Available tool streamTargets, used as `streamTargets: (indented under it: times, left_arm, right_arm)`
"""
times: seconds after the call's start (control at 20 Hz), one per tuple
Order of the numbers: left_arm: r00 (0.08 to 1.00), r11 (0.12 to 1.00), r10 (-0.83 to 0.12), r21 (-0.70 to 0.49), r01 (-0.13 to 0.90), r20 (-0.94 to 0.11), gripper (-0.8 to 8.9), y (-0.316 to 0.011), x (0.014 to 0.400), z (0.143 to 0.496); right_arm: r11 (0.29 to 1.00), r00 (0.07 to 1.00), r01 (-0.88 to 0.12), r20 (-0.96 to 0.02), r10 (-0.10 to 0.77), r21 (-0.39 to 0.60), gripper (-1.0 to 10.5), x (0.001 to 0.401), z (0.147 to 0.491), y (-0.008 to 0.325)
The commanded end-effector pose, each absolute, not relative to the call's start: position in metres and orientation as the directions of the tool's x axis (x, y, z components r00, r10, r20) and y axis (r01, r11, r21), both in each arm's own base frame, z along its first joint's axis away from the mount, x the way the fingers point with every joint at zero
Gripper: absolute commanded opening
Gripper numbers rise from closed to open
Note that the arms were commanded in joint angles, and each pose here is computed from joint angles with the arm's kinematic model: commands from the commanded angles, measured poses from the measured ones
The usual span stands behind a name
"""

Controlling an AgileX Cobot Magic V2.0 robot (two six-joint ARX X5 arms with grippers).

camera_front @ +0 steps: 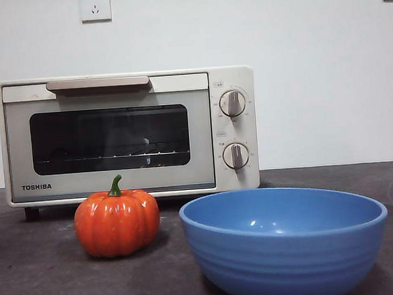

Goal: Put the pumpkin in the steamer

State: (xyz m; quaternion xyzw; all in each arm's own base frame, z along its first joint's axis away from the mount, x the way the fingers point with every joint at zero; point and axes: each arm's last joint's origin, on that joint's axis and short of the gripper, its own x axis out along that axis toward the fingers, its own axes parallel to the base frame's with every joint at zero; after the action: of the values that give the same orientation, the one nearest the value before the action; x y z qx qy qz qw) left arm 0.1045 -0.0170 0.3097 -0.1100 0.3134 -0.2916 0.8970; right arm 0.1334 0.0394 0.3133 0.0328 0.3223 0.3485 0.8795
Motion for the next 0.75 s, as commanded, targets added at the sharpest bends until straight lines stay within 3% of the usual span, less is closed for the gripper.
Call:
streamTargets:
  times: [0.05,0.4,0.75]
  left_arm:
    - [0.640,0.801,-0.598,-0.363,0.475,-0.483,0.19,-0.017,0.105,0.316]
    - [0.640,0.801,-0.598,-0.362,0.476,-0.482,0.18,-0.017,0.105,0.316]
    - [0.640,0.801,-0.598,-0.363,0.476,-0.482,0.18,-0.017,0.105,0.316]
  right_arm:
    - [0.751,0.554,-0.597,-0.532,0.640,0.282,5.1,0.135,0.318,0.040]
    - [0.687,0.523,-0.664,-0.474,0.709,0.294,5.1,0.141,0.324,0.058]
    - [0.525,0.363,-0.790,-0.448,0.817,0.317,5.1,0.173,0.322,0.129]
